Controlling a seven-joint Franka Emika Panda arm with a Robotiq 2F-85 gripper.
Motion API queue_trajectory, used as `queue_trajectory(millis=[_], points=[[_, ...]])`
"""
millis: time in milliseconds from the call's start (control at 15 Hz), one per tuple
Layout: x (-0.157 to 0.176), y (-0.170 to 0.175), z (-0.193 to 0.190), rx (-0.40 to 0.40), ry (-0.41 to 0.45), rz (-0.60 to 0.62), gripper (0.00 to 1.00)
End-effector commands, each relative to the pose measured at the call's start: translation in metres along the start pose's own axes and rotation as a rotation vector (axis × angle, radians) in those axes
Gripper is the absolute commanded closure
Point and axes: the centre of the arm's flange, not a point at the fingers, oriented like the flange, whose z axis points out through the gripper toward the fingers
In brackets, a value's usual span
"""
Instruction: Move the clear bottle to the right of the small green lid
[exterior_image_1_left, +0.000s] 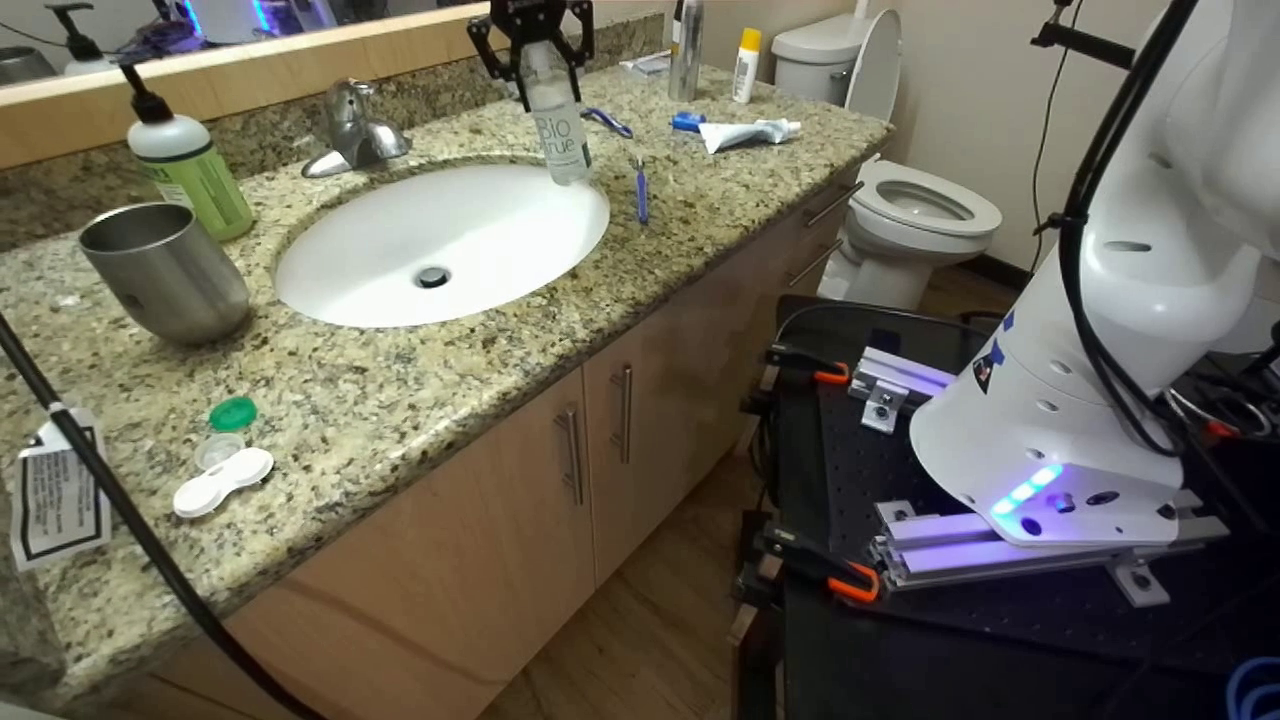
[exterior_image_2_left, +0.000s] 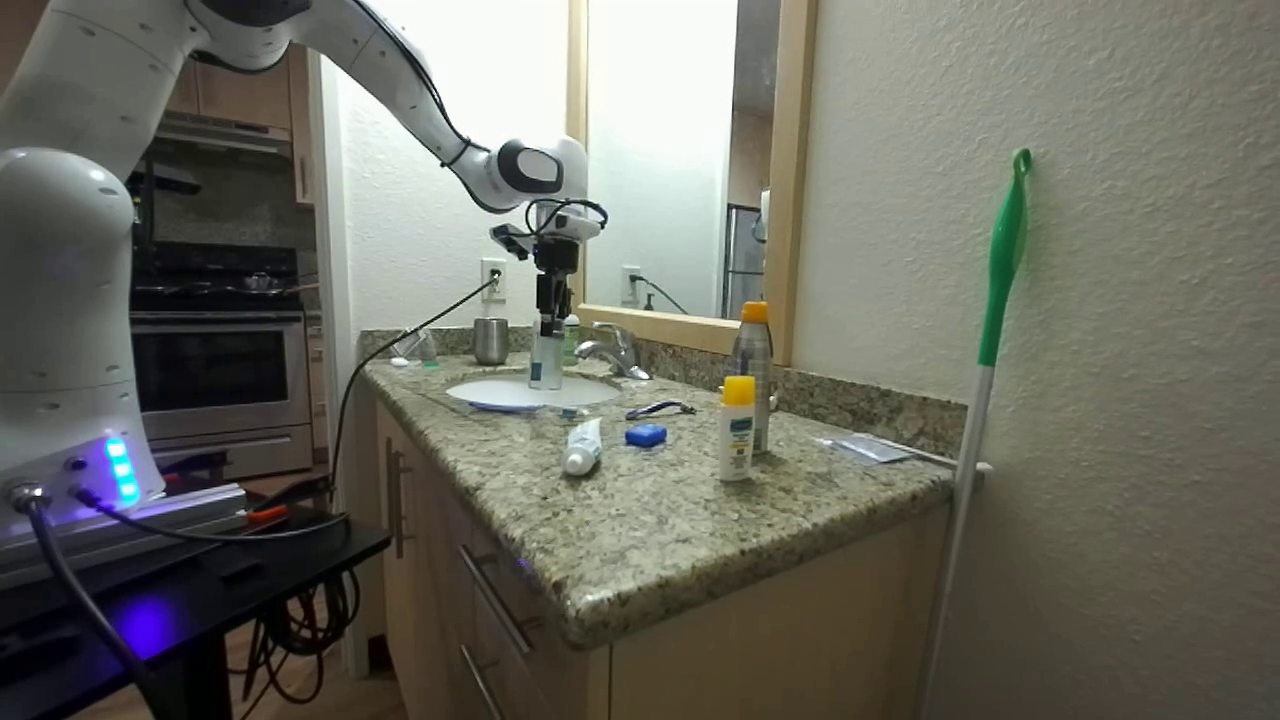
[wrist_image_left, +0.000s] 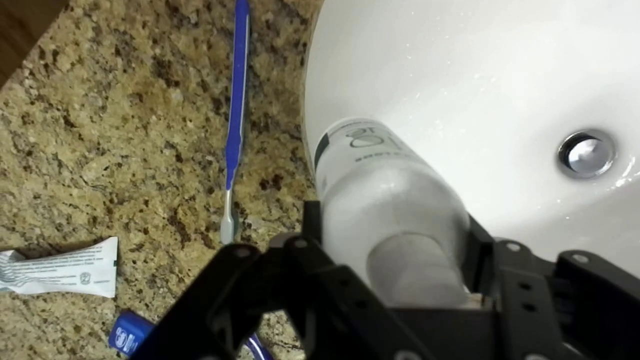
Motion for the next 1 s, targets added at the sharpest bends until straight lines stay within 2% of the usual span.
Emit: queue_trajectory(millis=[0,133,333,533,667,800,933], points=[[0.009,-0.003,0.005,-0.002,-0.035,-0.014,0.63],[-0.013,-0.026,0.01,-0.035,0.008,-0.097,0.63],[-0.08,-0.069,0.006,-0.107,0.091,-0.251,0.63],[-0.133,-0.099,-0.013,-0.177,0.201,-0.395,0.63],[-0.155,-0.112,-0.03,-0.204,0.274,-0.509,0.63],[-0.17,-0.117,-0.051,-0.186,0.316,-0.629,0.63],[-0.177,-0.114,-0.076,-0.13,0.337,-0.728,0.63]])
